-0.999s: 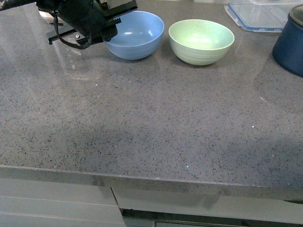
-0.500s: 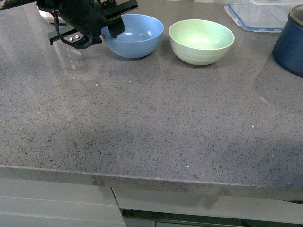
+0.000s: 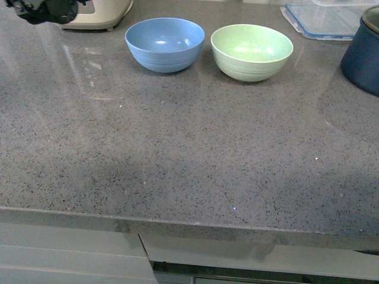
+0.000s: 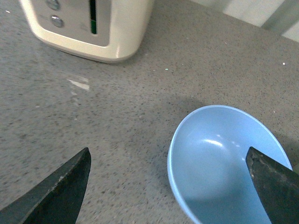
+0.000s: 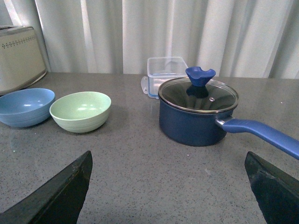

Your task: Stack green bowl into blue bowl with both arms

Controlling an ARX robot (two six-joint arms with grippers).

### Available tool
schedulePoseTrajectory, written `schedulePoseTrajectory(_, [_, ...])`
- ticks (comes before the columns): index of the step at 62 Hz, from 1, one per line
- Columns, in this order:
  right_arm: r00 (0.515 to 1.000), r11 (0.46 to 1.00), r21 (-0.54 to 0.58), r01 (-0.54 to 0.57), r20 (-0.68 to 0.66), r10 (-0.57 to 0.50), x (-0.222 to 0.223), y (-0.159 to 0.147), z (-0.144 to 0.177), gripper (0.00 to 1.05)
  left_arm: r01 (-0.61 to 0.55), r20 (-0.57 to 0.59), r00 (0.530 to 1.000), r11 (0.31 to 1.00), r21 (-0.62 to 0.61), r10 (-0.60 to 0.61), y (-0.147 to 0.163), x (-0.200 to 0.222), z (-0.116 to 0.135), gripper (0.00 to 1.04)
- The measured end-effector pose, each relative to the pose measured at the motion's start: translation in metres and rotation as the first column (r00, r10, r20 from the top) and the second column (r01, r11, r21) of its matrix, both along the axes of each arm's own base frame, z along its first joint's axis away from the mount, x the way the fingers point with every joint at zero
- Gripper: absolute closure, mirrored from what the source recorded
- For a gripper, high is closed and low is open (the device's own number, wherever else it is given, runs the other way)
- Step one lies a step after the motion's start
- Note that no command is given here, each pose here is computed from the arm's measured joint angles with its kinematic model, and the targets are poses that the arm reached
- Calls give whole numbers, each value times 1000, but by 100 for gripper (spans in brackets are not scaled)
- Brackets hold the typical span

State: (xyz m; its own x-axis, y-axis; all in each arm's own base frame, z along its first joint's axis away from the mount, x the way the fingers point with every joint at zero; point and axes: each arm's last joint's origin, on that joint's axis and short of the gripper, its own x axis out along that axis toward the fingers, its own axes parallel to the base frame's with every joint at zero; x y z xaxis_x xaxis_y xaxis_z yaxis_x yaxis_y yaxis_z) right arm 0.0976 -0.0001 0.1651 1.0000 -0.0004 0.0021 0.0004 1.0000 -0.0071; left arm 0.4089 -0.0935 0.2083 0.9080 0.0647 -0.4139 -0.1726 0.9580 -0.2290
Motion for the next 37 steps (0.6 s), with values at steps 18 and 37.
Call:
schedulePoseTrajectory(18, [1000,1000,0,0,0,0,0,0,0,10,-208,27,978,965,159,207,51,-126,0,7])
schedulePoseTrajectory(37, [1000,1000,0,0,0,0,0,0,0,10,-291,11,956,937,192,295,73,-210,-16,7])
